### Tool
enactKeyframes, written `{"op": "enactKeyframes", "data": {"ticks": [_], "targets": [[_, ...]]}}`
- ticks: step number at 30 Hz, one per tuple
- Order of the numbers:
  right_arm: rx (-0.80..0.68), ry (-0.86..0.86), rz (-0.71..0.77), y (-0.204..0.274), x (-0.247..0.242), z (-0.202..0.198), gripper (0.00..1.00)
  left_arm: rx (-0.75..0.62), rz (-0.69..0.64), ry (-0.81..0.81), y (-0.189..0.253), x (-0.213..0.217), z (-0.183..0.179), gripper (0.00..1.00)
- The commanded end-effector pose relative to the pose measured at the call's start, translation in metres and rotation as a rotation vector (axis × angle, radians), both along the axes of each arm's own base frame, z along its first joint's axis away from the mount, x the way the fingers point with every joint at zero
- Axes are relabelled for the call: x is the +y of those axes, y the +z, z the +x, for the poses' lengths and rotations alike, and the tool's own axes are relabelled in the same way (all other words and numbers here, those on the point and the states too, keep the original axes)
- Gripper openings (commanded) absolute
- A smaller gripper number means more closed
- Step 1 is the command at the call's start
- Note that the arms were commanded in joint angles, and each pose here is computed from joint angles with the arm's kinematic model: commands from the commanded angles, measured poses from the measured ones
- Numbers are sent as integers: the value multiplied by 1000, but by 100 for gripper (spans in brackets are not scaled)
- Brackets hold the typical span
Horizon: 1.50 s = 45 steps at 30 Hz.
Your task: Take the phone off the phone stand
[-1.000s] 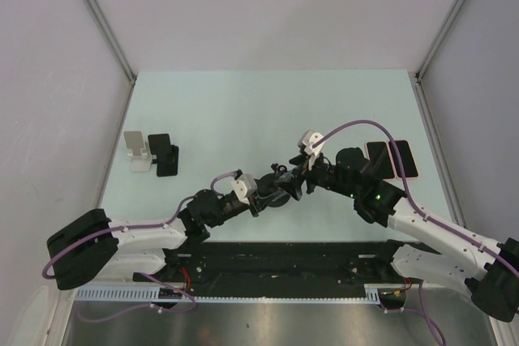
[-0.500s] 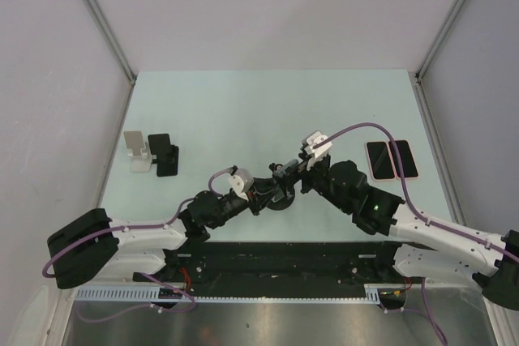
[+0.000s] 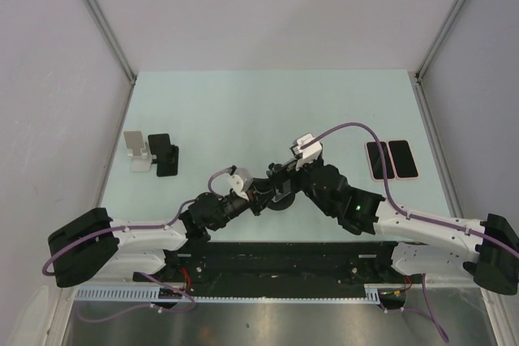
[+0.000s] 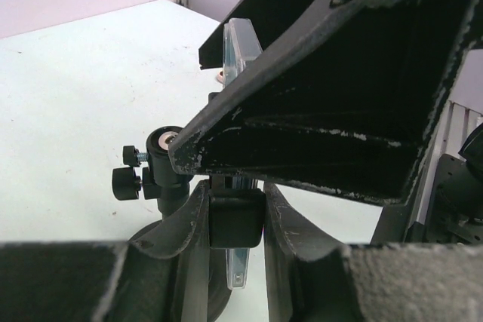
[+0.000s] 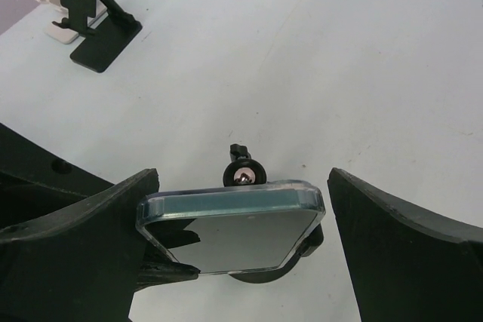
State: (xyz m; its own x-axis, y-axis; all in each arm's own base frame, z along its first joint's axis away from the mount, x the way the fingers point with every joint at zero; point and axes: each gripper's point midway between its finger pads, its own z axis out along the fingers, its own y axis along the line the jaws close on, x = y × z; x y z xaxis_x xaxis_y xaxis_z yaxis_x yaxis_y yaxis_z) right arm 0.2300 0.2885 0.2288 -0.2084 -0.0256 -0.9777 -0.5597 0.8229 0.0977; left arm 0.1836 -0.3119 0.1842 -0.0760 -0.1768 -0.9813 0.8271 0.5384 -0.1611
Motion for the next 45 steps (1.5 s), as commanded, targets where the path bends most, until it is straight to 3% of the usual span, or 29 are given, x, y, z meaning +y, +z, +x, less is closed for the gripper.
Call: {"op": "enactKeyframes", "data": {"ticks": [1,7,17,20,23,24,26,27,28,34,45], "targets": [[-8,-70,56,7,-3,4,100,50,-68,35,11,1,3,0],[5,-54,53,-2,-1,1,92,66,-83,39,12,1,4,0],[59,-13,43,-19,7,-8,96,91,-99,59,12,2,6,0],[56,-24,29,-23,4,-7,91,91,-98,56,13,2,6,0],[36,-22,25,-18,2,-5,64,84,-91,49,12,2,5,1],[30,-12,16,-18,0,-4,45,73,-84,48,11,4,4,0],[19,-6,14,-13,-4,-2,26,59,-74,26,11,3,1,4],[15,0,1,-13,-8,2,7,45,-66,11,10,4,-1,5],[2,2,7,-8,-12,3,0,37,-61,-15,10,3,-5,8],[-62,59,-16,9,-31,16,0,10,-38,-96,4,7,-16,10],[-77,147,-5,20,-42,23,0,0,-24,-202,-2,13,-27,3]]}}
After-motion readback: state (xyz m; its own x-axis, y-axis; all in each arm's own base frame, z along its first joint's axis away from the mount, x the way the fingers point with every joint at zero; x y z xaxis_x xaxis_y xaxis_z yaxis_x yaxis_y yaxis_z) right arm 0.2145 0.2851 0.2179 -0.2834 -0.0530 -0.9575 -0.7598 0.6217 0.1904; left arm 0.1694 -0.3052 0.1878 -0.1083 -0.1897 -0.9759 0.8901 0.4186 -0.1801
